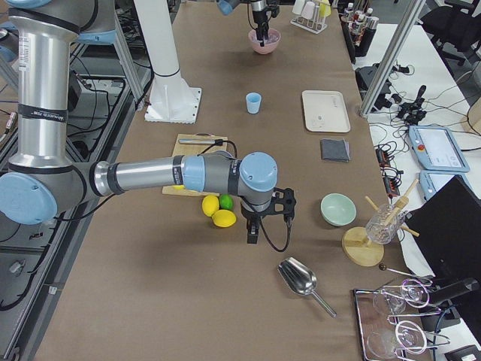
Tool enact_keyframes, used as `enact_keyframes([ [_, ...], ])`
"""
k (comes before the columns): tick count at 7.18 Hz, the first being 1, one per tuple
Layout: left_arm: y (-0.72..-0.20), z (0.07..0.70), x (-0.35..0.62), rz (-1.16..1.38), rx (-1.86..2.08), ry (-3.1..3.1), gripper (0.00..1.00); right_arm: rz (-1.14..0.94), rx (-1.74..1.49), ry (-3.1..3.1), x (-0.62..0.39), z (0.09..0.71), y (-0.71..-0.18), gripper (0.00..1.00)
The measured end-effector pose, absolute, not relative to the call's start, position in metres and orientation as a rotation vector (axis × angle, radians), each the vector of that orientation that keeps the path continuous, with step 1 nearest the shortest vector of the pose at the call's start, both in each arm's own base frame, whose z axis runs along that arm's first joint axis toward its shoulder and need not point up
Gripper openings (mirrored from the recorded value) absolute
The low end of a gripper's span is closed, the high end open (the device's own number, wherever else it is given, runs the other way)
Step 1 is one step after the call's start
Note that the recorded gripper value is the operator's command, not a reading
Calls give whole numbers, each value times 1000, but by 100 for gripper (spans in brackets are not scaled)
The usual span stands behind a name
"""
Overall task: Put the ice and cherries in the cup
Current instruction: 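Move the left gripper back over the pink ice bowl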
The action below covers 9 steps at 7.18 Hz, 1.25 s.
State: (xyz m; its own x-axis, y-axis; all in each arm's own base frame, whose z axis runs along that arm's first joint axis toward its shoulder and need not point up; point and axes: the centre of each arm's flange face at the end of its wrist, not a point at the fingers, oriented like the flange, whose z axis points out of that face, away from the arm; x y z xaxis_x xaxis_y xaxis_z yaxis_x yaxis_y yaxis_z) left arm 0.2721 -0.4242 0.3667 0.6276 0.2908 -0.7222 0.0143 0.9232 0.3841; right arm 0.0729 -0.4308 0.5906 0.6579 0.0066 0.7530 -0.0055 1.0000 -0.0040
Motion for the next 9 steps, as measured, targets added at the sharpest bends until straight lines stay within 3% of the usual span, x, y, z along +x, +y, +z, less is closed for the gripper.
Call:
enact_keyframes([
  [4,-405,484,180,209,365,857,97,6,-2,-854,73,591,-431,100],
  [9,-409,488,156,-382,176,904,97,7,-7,-854,73,593,-428,100],
])
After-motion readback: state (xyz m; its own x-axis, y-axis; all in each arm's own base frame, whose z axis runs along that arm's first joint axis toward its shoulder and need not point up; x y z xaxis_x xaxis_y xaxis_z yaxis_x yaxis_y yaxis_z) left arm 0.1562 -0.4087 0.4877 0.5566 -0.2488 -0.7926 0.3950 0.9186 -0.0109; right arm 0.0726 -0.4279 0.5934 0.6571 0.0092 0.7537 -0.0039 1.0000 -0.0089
